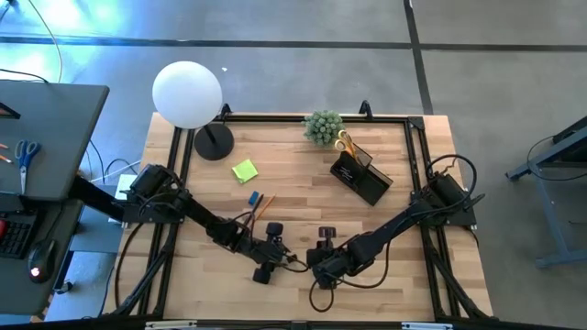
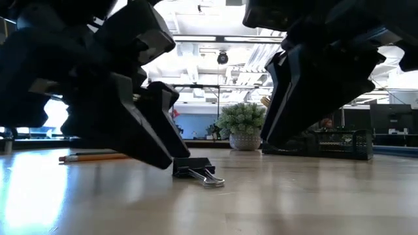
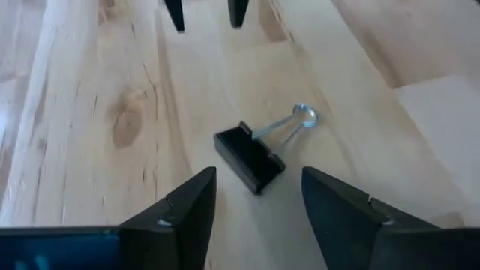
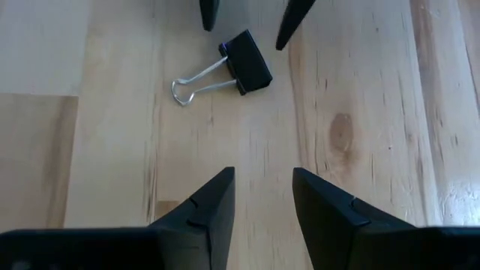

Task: Pick and place office supplies into organizer
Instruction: Put the black binder clip into the desk organizer

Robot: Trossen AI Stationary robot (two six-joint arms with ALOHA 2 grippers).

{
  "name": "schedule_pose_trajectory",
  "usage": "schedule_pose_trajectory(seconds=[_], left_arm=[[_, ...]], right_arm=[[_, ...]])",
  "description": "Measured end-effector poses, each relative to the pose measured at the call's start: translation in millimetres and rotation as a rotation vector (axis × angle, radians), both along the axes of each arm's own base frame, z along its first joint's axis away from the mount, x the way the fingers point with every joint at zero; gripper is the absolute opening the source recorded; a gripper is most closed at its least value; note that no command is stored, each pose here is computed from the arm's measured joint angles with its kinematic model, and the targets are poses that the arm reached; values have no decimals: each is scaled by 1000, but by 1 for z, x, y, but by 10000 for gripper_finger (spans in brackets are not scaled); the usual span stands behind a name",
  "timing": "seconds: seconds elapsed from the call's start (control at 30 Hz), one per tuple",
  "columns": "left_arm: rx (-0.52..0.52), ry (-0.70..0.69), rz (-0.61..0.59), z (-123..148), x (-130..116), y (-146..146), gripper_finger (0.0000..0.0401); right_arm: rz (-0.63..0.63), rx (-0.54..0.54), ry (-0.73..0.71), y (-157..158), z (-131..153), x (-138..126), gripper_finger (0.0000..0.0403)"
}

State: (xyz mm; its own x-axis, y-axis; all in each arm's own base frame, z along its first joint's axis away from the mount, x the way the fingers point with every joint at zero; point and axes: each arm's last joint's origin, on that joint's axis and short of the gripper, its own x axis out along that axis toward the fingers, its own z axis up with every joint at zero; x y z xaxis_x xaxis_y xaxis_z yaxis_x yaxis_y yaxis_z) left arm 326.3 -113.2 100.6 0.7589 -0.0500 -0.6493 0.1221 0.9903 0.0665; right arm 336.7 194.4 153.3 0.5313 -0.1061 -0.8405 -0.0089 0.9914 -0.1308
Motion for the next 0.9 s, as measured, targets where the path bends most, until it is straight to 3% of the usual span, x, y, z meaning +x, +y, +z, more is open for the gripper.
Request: schedule_pose_trajectory(seconds=[0.13, 0.37, 0.53, 0.67, 0.9], left_arm=[[15, -62, 45, 4, 4, 1, 174], [38, -103, 254, 5, 9, 20, 152], [71, 21, 259, 0, 1, 28, 132], [73, 25, 270, 12, -3, 29, 112], [79, 38, 275, 35, -13, 30, 66]], right_arm=[[0, 7, -12, 0, 1, 1, 129], [-15, 48, -63, 3, 3, 5, 129], [36, 49, -150, 8, 1, 15, 129], [87, -7, -217, 6, -7, 27, 129], [116, -14, -192, -2, -21, 36, 129]])
